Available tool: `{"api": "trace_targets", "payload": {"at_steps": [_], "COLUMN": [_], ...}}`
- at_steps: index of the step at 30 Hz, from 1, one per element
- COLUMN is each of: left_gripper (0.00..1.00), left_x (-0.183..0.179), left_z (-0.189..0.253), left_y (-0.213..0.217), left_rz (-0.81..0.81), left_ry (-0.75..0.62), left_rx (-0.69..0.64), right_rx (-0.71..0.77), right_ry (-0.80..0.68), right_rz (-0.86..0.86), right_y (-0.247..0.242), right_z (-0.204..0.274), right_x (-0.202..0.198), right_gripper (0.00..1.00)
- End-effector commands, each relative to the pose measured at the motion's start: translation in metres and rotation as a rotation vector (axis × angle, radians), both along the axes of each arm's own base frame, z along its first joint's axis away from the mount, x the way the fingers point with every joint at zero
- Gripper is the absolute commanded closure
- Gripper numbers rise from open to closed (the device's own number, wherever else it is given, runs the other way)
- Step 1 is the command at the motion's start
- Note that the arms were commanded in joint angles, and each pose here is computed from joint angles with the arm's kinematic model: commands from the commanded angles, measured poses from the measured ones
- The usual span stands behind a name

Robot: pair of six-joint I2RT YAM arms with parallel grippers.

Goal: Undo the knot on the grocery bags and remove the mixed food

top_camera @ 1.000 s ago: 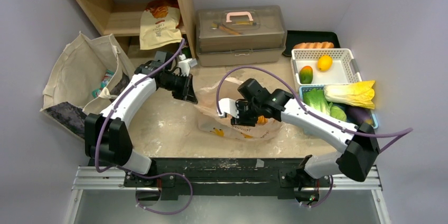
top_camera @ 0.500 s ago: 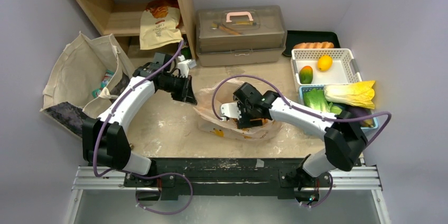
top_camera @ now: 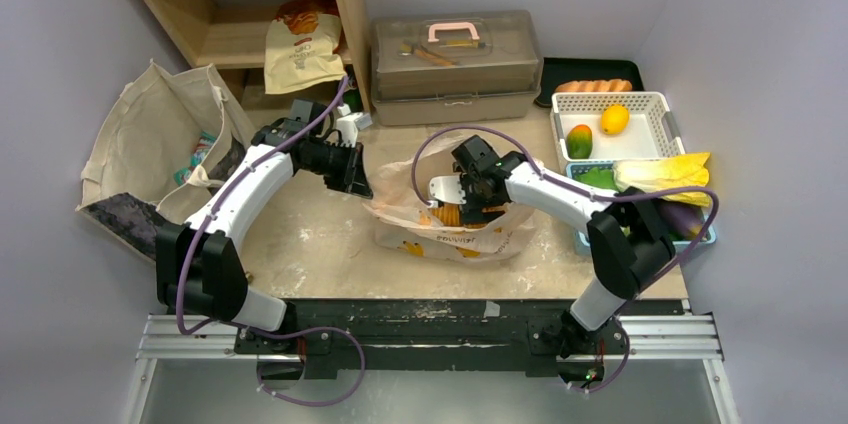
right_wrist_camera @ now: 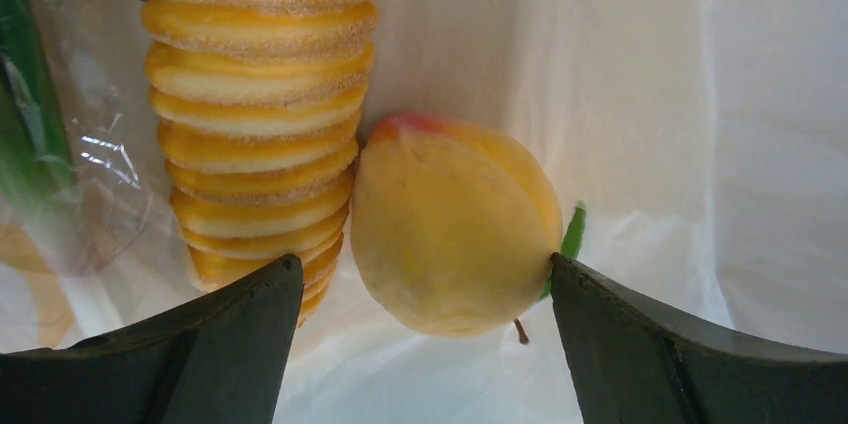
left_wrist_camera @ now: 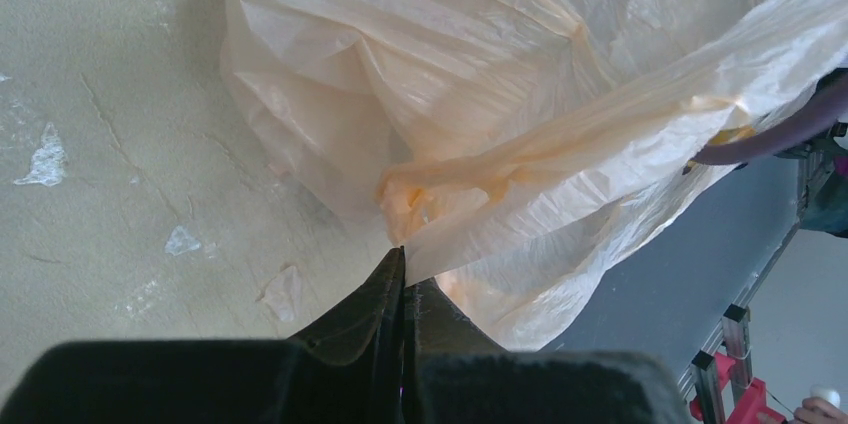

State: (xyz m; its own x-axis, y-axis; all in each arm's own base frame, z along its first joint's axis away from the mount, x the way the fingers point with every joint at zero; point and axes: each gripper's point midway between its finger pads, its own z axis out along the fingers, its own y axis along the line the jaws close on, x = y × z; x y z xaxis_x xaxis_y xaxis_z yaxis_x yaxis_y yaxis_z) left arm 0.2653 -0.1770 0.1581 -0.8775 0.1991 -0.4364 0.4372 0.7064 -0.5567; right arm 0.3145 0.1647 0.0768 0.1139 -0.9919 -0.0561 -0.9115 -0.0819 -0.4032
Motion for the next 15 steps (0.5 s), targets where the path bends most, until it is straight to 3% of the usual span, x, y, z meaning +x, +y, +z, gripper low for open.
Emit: {"api": "trace_targets", "payload": {"at_steps": [1,5,8,12,15], "left_gripper": [1.00,1.00,1.00,1.00,1.00], "left_x": [0.008,0.008,0.008,0.009,0.009], "left_z": [0.008,0.008,0.008,0.008,0.008], "left_y": [-0.001,-0.001,-0.001,-0.001,-0.001], "left_rz": [-0.007,-0.007,-0.006,-0.004,-0.006], "left_ry": [-0.035,-0.038,-0.036,-0.038,-0.038], "left_rx": [-0.018,-0.018,-0.017,-0.019,-0.019], "right_rx": [0.011,0.008,0.015,0.021,0.139], "right_ry": [-0.009,0.012,0.047,0.078,0.133], "right_rz": [0.030,0.028,0.040,0.066,0.107], "right_y": [0.010,0.004,0.002,0.001,0.018], "right_z": [-0.005,-0.024,-0.033,-0.039,-0.019], "right_x": [0.016,0.022,0.020,0.013,-0.001], "right_gripper": [0.10,0.12,0.20,0.39,0.61]}}
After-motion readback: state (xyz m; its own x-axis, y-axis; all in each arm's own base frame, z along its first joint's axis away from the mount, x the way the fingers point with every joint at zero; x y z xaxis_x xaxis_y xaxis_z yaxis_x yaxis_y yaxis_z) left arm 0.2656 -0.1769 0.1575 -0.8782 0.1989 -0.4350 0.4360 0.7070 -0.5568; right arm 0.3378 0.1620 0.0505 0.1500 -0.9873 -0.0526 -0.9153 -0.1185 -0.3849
